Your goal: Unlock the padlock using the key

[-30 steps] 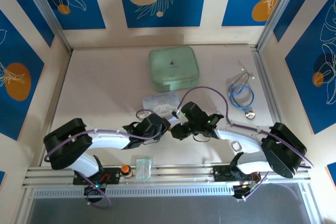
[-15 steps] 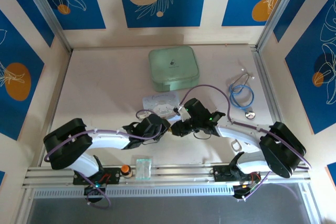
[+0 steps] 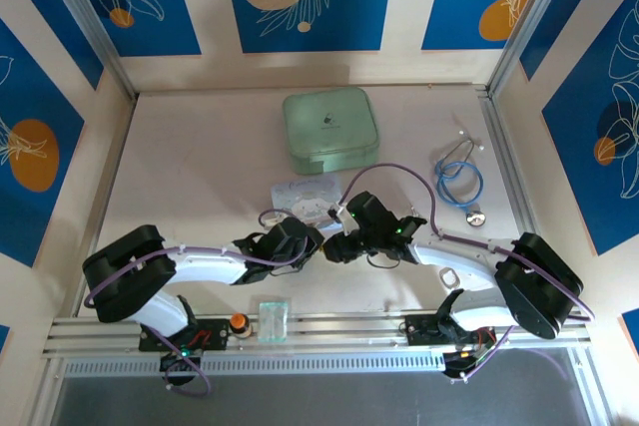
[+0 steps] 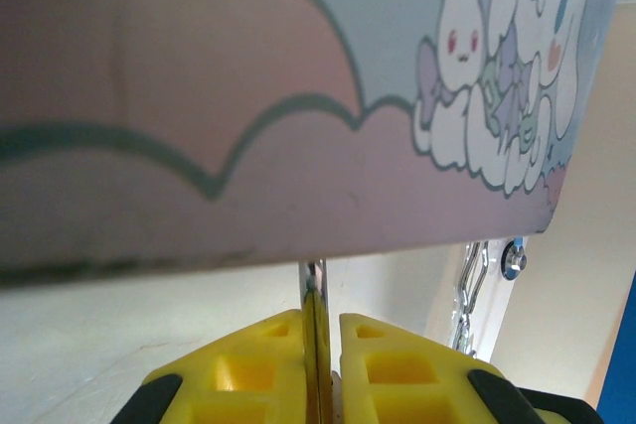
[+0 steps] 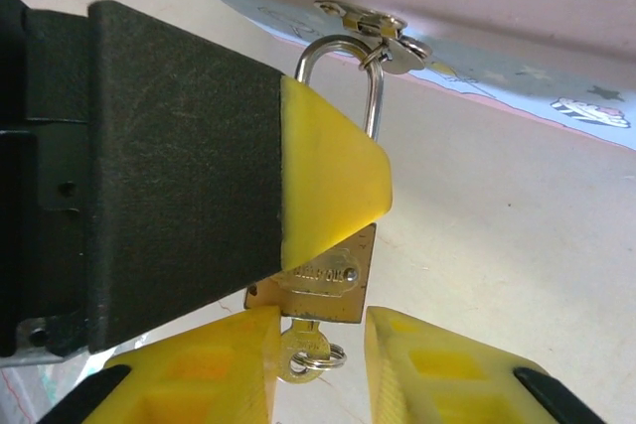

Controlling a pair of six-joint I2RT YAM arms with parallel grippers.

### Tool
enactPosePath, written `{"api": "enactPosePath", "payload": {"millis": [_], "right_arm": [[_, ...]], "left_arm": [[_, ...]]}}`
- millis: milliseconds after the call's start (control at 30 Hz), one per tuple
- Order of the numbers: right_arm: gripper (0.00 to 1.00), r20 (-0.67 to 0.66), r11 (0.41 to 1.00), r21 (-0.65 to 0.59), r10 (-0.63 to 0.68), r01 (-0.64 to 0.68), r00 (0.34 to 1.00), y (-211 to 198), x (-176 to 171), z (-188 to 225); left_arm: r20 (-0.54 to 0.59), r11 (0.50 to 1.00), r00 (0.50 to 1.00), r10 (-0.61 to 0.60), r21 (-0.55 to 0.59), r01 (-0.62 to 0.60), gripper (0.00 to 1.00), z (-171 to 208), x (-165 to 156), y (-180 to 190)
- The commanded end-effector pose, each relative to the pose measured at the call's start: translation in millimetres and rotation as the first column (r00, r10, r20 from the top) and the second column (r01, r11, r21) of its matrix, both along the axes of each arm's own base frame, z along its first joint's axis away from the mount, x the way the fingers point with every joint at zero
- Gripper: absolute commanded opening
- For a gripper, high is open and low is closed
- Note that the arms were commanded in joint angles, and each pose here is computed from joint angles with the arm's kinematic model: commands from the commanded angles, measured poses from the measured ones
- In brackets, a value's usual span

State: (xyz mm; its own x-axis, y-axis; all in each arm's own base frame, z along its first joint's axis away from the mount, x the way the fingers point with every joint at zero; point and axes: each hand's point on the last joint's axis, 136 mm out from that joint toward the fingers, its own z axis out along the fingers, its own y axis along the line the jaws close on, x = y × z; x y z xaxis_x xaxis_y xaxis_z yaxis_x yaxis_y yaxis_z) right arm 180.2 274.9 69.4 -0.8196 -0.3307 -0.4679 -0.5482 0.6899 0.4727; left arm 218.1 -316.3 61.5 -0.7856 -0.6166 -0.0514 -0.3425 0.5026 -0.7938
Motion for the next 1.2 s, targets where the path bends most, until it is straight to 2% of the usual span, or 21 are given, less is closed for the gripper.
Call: {"api": "enactPosePath", "payload": {"millis": [0, 433, 500, 733, 867, 1167], "right_arm": [[0.33, 0.004, 1.000, -0.015, 0.021, -0.021, 1.000, -1.0, -6.0, -5.2], [0.42, 0.036, 0.998, -0.046, 0.033, -0.031, 0.999, -3.8, -12.2, -6.4], [0.40, 0.041, 0.998, -0.050, 0.031, -0.029, 0.999, -4.2, -11.4, -6.7], [0.16, 0.052, 0.997, -0.075, 0.026, -0.022, 0.998, -3.5, -5.2, -11.4], [0.12, 0.012, 1.000, -0.009, 0.028, -0.028, 1.000, 0.8, -6.4, -8.6], [0.13, -0.153, 0.996, 0.085, 0.005, 0.008, 0.988, -5.7, -3.8, -20.2]], "left_arm": [[0.016, 0.998, 1.000, 0.003, -0.063, -0.002, 0.00, 15.3, 4.2, -7.1], [0.011, 0.998, 1.000, 0.004, -0.057, -0.004, 0.00, 14.4, 4.4, -7.3], [0.011, 0.998, 1.000, 0.004, -0.058, -0.004, 0.00, 14.3, 4.5, -7.5], [0.010, 0.998, 1.000, -0.003, -0.065, 0.004, 0.00, 16.0, 4.6, -10.3], [0.004, 0.998, 1.000, -0.009, -0.061, 0.009, 0.00, 13.2, 2.6, -10.1], [0.001, 0.997, 1.000, -0.009, -0.071, 0.009, 0.00, 10.8, 1.2, -9.3]]}}
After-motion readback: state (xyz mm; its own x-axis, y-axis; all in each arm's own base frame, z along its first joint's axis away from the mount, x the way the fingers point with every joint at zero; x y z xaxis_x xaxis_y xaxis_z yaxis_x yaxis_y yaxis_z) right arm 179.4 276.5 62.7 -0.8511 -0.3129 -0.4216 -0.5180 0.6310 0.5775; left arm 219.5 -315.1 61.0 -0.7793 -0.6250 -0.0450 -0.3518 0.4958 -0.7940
